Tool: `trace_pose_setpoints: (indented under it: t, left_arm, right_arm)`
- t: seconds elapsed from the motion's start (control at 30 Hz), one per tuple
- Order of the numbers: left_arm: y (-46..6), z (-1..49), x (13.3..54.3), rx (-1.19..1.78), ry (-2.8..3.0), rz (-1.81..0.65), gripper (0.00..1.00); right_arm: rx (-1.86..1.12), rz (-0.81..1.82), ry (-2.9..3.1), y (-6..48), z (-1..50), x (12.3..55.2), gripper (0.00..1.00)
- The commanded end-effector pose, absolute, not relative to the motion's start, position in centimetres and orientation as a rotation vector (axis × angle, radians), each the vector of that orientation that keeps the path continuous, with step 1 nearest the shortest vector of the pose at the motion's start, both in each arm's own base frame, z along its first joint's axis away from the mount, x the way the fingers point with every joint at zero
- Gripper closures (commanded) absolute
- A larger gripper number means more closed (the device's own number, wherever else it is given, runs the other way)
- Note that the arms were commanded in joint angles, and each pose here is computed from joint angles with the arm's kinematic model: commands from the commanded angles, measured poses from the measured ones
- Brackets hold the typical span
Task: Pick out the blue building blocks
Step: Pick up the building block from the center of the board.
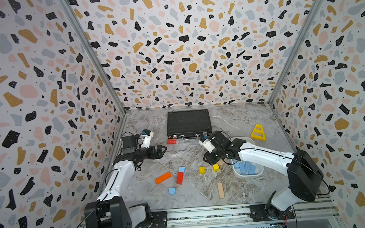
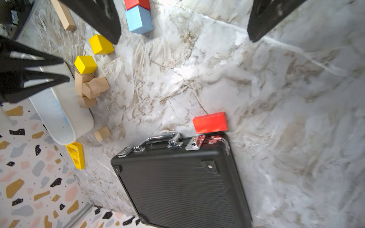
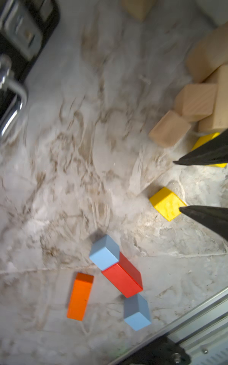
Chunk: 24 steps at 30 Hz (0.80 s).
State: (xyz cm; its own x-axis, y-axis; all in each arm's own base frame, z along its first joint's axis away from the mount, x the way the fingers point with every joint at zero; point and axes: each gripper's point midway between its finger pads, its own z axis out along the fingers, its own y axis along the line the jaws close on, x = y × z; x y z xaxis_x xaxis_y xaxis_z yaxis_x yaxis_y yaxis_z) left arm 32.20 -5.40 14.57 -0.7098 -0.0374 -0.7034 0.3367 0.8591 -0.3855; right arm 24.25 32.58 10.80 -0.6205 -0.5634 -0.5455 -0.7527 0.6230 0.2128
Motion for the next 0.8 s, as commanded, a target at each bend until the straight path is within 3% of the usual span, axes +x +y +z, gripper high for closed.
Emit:
trace_pose_setpoints:
  t: [0.0,0.2,0.77]
  left_arm:
    - [-3.3,15.1,32.6,0.150,2.259,-0.582,0.00]
    - [-1.5,15.2,32.5,0.081,2.249,-0.561,0.00]
    - [-1.1,14.5,32.4,0.049,2.260,-0.575,0.00]
  right_arm:
    - [-1.277,0.674,2.160,36.2,11.5,23.5,0.64]
    - [-1.389,0.752,1.990,39.1,9.2,23.1,0.58]
    - [-1.526,0.737,1.900,41.2,3.3,21.7,0.57]
